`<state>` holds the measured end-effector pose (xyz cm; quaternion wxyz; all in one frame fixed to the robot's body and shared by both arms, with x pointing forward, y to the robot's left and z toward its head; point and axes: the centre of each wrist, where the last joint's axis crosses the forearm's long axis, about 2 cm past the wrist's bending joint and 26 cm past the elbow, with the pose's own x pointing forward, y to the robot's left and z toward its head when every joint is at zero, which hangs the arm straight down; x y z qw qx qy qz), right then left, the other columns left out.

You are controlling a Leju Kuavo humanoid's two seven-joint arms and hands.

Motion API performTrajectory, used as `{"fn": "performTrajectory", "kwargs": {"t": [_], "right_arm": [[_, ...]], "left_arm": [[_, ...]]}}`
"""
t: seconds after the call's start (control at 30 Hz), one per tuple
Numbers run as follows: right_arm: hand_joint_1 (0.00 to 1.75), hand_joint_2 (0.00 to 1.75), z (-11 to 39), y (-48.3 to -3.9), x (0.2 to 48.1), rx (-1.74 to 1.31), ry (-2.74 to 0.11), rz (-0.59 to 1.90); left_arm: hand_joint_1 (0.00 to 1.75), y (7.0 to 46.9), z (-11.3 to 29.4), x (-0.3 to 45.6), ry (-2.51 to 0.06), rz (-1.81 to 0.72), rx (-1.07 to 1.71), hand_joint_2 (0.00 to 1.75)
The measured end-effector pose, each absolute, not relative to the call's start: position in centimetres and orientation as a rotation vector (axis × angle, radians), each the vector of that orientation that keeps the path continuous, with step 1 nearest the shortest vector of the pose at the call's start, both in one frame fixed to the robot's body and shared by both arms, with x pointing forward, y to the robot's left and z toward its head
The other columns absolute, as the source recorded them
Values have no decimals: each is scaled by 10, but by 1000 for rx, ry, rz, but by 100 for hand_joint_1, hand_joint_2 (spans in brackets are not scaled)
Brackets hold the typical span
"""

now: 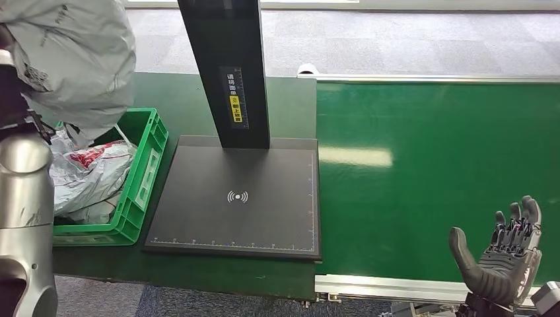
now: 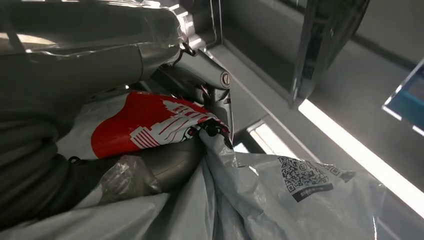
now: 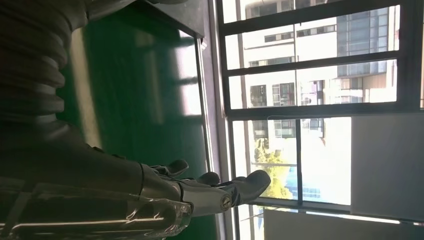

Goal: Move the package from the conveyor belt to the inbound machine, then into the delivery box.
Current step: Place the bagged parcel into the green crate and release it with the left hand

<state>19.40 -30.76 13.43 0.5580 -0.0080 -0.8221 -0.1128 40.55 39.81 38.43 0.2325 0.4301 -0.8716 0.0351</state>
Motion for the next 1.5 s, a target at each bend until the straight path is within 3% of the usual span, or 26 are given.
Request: {"fn": "performTrajectory", "kwargs": {"t": [0.23,0.4,0.57,0.87,0.97,1.2,1.33,1.5], "right_arm": [[0,175,133,-304,196,-23,-1931,-281],[0,175,133,-301,198,-12,-1926,-290],[0,175,131,-294,200,9,-1916,-290],[0,175,129,-290,204,20,-1906,-283],[0,175,127,-290,204,19,-1901,-281],[0,175,127,-290,206,32,-1901,-267],[0,175,126,-290,206,33,-1899,-265],[0,175,124,-291,207,38,-1898,-251]], "left_arm": [[175,450,446,420,-2327,241,1480,175],[175,492,450,424,-2101,72,1793,175],[175,541,436,418,-1688,-206,2107,175],[169,582,411,408,-1431,-248,2117,175],[154,587,392,406,-1489,-253,1983,175],[154,573,359,410,-1640,-218,1733,175],[0,570,355,410,-1656,-220,1708,175],[0,560,352,412,-1825,-144,1511,175]]}}
